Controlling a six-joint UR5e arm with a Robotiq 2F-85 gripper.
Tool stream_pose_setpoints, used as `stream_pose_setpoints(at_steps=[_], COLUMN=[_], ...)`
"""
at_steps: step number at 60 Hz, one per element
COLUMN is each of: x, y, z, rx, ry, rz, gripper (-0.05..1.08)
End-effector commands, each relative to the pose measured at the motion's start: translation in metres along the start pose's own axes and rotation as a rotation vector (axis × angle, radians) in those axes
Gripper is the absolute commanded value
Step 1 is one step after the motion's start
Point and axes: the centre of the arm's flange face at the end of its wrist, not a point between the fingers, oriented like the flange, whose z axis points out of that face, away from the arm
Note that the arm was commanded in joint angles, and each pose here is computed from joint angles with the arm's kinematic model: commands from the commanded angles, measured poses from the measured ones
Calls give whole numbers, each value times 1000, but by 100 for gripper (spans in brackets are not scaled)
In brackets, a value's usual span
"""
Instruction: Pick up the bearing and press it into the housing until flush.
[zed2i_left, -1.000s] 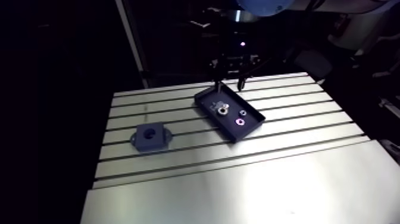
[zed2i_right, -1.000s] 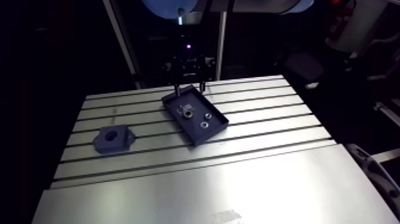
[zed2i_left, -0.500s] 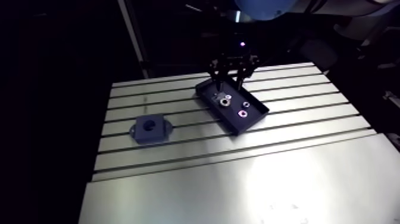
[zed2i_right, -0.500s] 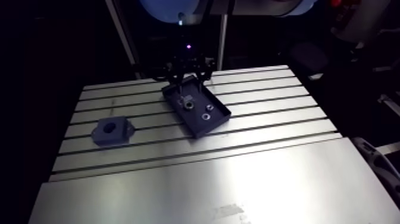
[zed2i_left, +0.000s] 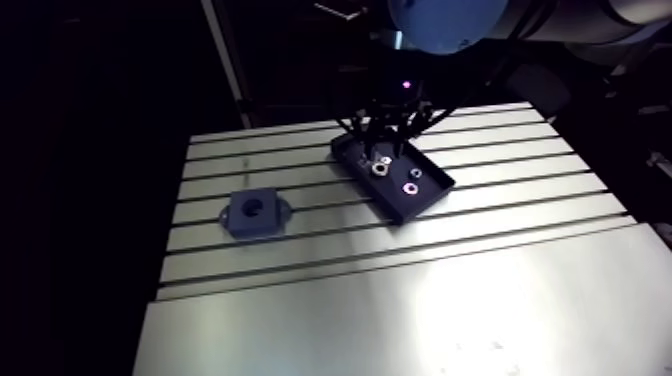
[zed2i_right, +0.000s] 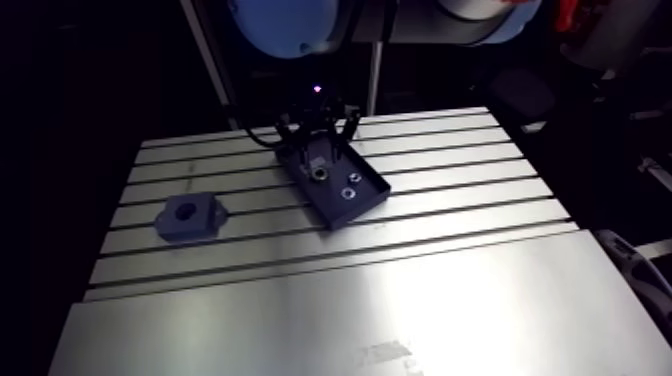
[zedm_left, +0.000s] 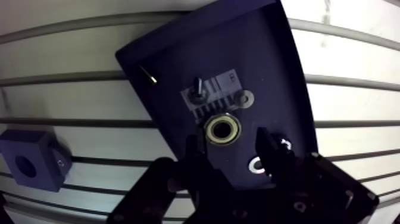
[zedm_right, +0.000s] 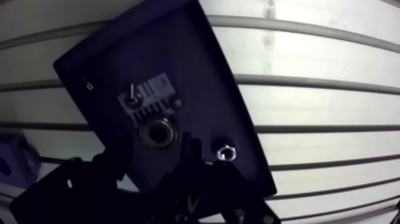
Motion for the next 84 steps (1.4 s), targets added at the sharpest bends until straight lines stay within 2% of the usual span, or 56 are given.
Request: stream_pose_setpoints(at_steps=[1,34,50,84], x=[-2,-7,-4,-3], y=[-4,-8,-5,-5], z=[4,12,10,17], rx=[-2,0,-6,-2], ry=[7,-8,26,15], rz=[-8,-15,-15,-15], gripper=[46,46,46,45])
